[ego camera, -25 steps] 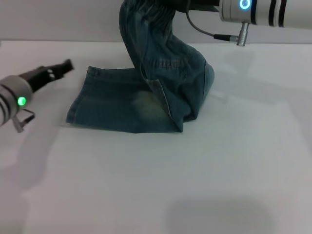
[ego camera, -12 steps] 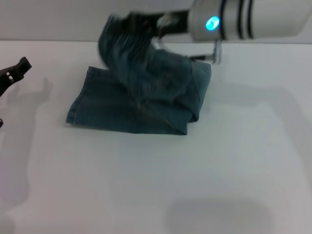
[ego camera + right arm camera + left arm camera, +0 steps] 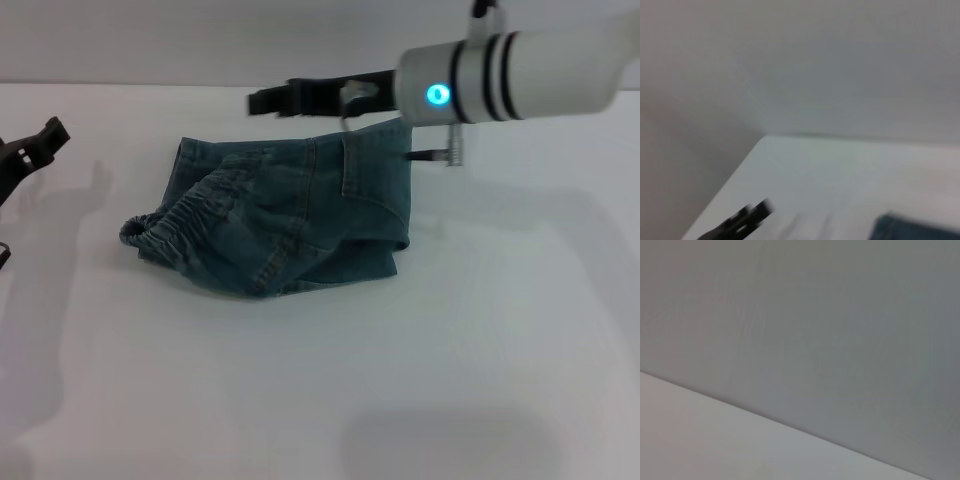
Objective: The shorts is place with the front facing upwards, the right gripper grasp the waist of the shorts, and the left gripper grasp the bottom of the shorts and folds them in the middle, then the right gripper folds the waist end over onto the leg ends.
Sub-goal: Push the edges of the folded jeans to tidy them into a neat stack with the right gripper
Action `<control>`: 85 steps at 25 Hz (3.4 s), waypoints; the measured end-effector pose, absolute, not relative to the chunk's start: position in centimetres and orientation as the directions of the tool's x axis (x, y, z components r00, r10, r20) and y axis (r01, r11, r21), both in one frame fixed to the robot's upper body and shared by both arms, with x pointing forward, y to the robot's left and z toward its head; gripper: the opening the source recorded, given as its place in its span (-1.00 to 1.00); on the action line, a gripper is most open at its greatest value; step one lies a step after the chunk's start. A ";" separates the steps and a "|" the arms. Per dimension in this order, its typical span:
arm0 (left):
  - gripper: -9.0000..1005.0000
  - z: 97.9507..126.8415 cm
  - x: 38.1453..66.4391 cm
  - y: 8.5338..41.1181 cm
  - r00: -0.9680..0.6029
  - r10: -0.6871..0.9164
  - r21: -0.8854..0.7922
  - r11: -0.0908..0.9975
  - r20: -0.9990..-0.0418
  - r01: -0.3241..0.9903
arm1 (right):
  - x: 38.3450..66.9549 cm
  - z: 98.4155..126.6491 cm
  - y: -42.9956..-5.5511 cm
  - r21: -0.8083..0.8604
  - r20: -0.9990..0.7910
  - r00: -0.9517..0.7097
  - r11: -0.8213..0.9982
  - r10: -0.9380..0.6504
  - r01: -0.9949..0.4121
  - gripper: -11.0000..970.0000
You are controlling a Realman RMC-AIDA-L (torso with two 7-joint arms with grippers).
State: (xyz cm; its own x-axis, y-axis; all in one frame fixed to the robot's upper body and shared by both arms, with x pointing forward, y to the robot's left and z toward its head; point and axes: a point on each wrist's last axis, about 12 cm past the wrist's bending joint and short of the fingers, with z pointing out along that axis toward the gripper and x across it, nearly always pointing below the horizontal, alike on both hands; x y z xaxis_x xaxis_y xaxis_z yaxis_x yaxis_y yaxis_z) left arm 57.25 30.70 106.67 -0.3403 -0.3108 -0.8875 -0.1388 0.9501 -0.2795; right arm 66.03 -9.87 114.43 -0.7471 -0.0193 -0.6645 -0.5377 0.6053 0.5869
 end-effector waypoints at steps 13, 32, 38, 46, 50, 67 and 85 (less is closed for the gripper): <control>0.61 106.6 57.2 28.1 -0.300 -0.238 -0.229 0.971 -0.924 -0.063 | 68.1 114.2 -16.7 -0.195 -0.949 -0.185 0.937 -0.255 -0.291 0.09; 0.61 105.3 55.8 26.1 -0.135 -0.165 -0.161 0.986 -0.977 -0.039 | 56.2 108.7 -11.8 -0.182 -0.959 0.284 0.747 0.010 -0.640 0.07; 0.61 104.6 55.2 26.2 -0.117 -0.178 -0.175 0.984 -0.977 -0.040 | 53.3 106.2 -12.2 -0.062 -0.989 0.137 0.677 0.058 -0.733 -0.21; 0.61 104.6 55.1 26.0 -0.111 -0.175 -0.172 0.985 -0.978 -0.033 | 52.1 103.3 -12.7 0.132 -0.990 -0.136 0.609 0.040 -0.782 -0.74; 0.61 104.6 55.1 25.7 -0.111 -0.176 -0.174 0.984 -0.978 -0.021 | 52.1 102.4 -13.6 0.195 -0.974 -0.223 0.608 0.031 -0.770 -0.91; 0.61 104.6 54.7 25.1 -0.098 -0.167 -0.168 0.986 -0.981 0.001 | 53.6 100.9 -16.9 0.204 -0.951 -0.308 0.711 -0.018 -0.673 -0.98; 0.61 104.1 54.4 25.3 -0.116 -0.159 -0.160 0.987 -0.980 -0.001 | 56.4 100.9 -21.5 0.128 -0.950 -0.309 0.840 -0.049 -0.527 -0.98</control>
State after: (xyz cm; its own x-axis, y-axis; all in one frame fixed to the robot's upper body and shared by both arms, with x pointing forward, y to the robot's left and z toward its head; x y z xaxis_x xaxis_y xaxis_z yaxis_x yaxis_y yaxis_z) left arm 54.37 25.31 104.14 -0.1157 -0.1591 -0.9805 -0.0014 0.9871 -0.1600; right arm 56.42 -21.48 100.92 -0.3091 -0.0489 -0.9498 -0.5266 0.8404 0.1281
